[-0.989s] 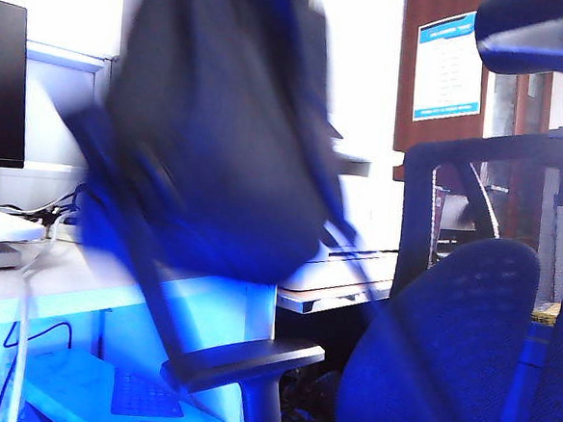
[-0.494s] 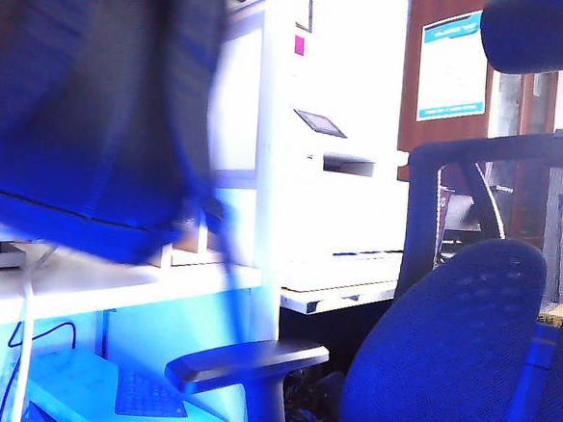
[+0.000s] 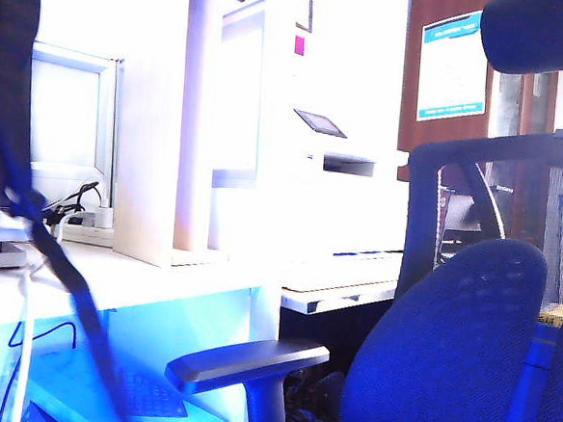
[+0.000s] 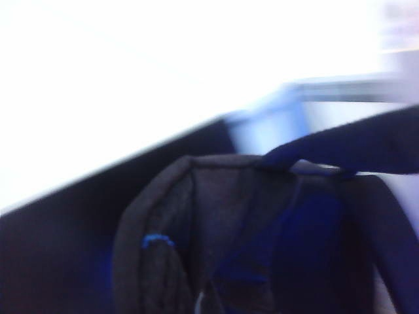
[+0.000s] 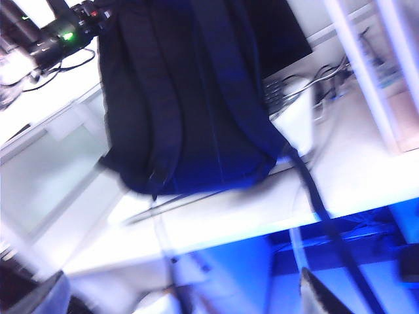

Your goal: Grab the backpack from the chair and place it on the desk.

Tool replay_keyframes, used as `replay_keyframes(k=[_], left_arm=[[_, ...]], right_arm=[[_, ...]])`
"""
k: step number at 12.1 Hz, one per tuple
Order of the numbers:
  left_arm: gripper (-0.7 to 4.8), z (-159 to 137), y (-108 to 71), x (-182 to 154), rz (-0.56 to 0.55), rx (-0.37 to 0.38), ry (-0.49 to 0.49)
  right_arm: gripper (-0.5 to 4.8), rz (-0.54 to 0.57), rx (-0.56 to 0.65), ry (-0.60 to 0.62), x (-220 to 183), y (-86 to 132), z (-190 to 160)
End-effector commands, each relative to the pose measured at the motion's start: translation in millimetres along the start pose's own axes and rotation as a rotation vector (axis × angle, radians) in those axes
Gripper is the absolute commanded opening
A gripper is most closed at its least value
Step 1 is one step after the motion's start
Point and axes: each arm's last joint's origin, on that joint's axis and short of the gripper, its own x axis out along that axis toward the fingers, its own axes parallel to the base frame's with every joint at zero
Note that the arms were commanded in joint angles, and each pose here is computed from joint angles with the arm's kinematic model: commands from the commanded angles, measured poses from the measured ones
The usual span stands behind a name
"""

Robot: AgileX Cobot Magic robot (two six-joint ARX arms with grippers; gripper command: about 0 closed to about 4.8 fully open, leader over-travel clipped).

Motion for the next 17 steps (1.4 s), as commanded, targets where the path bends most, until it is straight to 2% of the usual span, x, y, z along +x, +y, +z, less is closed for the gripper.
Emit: replay_keyframes(k=[1, 4, 5, 7, 8, 9, 10, 11, 12, 13, 14, 15, 16, 17], left_arm=[[-0.07, 15, 47.6, 15, 0.162, -0.069, -0.414], [-0.07, -5, 66.3, 43, 0.200, -0.030, -0.538], [-0.07, -17, 70.7, 60, 0.206, -0.026, -0.540], [-0.07, -36, 75.1, 75, 0.238, -0.035, -0.479], [-0.07, -47, 77.0, 81, 0.323, -0.058, -0.435], [0.09, -54, 79.1, 84, 0.416, -0.046, -0.358], [1.37, -63, 83.4, 86, 0.481, 0.038, -0.223], [2.90, -67, 83.9, 86, 0.474, 0.098, -0.130], [4.12, -71, 84.1, 87, 0.470, 0.110, -0.080], [4.79, -76, 86.3, 86, 0.491, 0.095, -0.033], [4.79, -78, 91.1, 85, 0.535, 0.092, -0.018], [4.79, -75, 99.8, 80, 0.584, 0.062, -0.044], [4.79, -64, 99.5, 74, 0.536, -0.059, -0.112], [4.79, -58, 96.3, 72, 0.406, -0.125, -0.161]], right_arm=[[4.79, 0.049, -0.040, -0.018, 2, 7, 4], [4.79, 0.047, -0.026, -0.019, 2, 7, 5], [4.79, 0.046, -0.021, -0.015, 2, 7, 4], [4.79, 0.040, -0.004, -0.009, 3, 5, 3], [4.79, 0.031, 0.004, -0.009, 3, 4, 3], [4.79, 0.029, 0.012, -0.004, 4, 3, 2], [4.79, 0.025, 0.024, 0.002, 4, 2, 1], [4.79, 0.024, 0.027, 0.004, 4, 2, 1], [4.79, 0.024, 0.025, 0.003, 4, 2, 1], [4.79, 0.025, 0.025, 0.003, 4, 2, 1], [4.79, 0.026, 0.026, 0.005, 4, 2, 1], [4.79, 0.035, 0.043, 0.010, 4, 2, 1], [4.79, 0.040, 0.041, 0.013, 4, 2, 1], [4.79, 0.043, 0.035, 0.013, 4, 3, 1]])
